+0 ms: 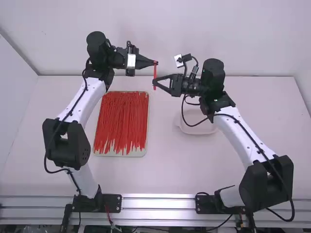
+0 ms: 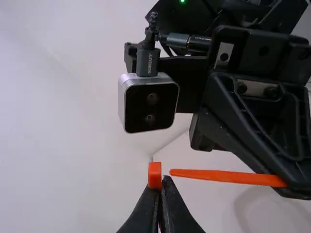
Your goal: Fasten the cable tie
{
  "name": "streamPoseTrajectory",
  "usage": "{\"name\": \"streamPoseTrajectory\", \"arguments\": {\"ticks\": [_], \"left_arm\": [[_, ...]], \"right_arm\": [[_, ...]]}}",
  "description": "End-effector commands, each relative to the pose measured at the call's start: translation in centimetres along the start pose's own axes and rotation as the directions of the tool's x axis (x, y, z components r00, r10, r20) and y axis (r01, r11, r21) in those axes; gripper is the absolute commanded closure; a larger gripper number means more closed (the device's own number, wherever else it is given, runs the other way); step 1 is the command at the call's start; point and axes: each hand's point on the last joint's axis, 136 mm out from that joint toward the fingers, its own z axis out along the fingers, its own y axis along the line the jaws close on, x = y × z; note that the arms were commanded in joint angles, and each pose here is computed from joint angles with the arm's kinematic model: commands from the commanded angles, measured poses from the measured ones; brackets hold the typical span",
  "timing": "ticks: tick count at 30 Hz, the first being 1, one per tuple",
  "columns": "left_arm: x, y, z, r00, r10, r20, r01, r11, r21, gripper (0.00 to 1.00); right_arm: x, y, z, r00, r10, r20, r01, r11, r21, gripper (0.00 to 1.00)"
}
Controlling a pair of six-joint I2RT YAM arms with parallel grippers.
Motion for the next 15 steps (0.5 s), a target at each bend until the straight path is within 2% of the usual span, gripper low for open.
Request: {"name": "streamPoseTrajectory", "arguments": {"ticks": [1, 15], "left_arm": [[-1.39, 0.07, 0.37, 0.999, 0.042, 0.019, -0.042, 0.999, 0.025, 0.98], [-1.29, -0.08, 0.59, 0.999, 0.032, 0.021, -0.033, 0.999, 0.028, 0.98]], "right_arm": [[-0.78, 0.34, -0.12, 1.0, -0.019, 0.011, 0.019, 1.0, -0.004, 1.0], [-1.04, 0.15, -0.14, 0.999, -0.023, 0.024, 0.023, 1.0, 0.01, 1.0]]}}
